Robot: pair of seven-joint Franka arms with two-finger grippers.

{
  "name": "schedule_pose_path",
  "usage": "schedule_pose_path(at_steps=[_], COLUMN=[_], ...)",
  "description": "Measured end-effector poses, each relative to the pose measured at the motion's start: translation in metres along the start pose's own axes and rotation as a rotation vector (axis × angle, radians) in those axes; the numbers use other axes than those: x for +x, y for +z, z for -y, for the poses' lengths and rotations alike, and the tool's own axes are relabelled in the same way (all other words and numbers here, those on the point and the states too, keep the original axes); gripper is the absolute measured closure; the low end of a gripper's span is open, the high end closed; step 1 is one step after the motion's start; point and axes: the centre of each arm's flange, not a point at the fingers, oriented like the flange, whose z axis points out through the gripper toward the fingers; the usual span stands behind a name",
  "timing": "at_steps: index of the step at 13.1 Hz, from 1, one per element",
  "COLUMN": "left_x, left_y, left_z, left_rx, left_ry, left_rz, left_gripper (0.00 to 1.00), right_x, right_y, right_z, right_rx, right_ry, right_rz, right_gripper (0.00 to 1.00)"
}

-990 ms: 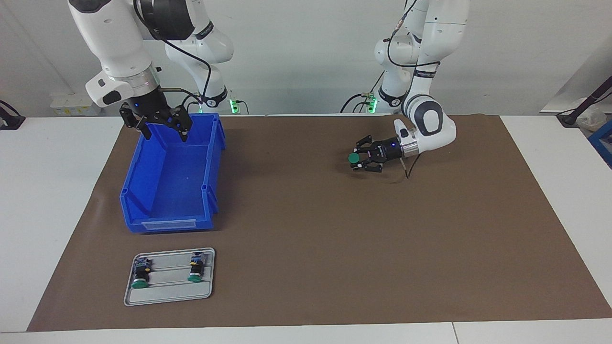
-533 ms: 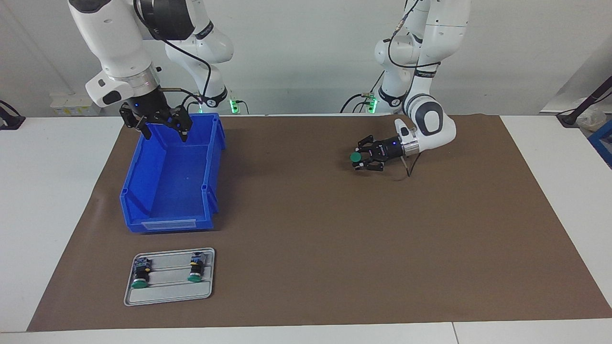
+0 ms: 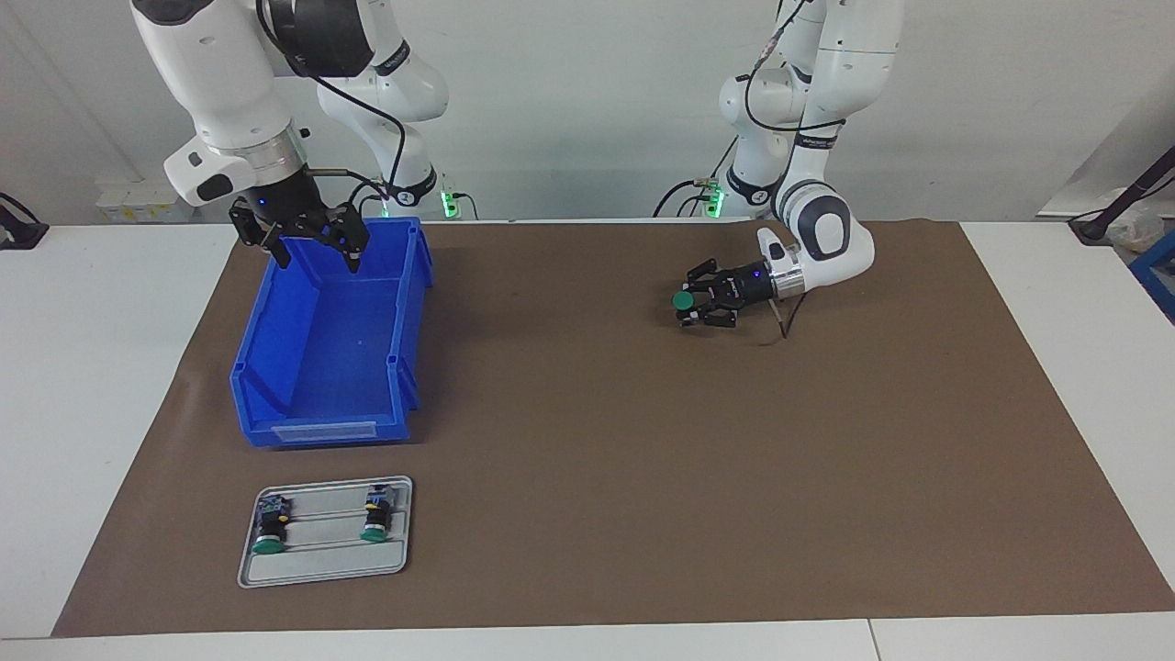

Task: Place and press button with both arms

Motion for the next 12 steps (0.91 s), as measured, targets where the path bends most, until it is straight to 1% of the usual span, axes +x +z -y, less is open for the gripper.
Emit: schedule_pose_path(at_steps=[5, 12], left_x=[-0.0041, -0.0051], left_y=[-0.0054, -0.0062], left_z=[-0.0029, -0.0041], left_rx=[0.009, 0.013], left_ry=[0.035, 0.039], left_rz=[-0.007, -0.009], left_gripper=[0.67, 0.67], right_x=[0.0000, 0.0000], right_y=[0.0000, 0.0000], right_z=[0.0000, 0.0000], right_rx=[0.000, 0.000], right_ry=[0.000, 0.000], right_rz=[0.000, 0.000], right_gripper=[0.00, 0.00])
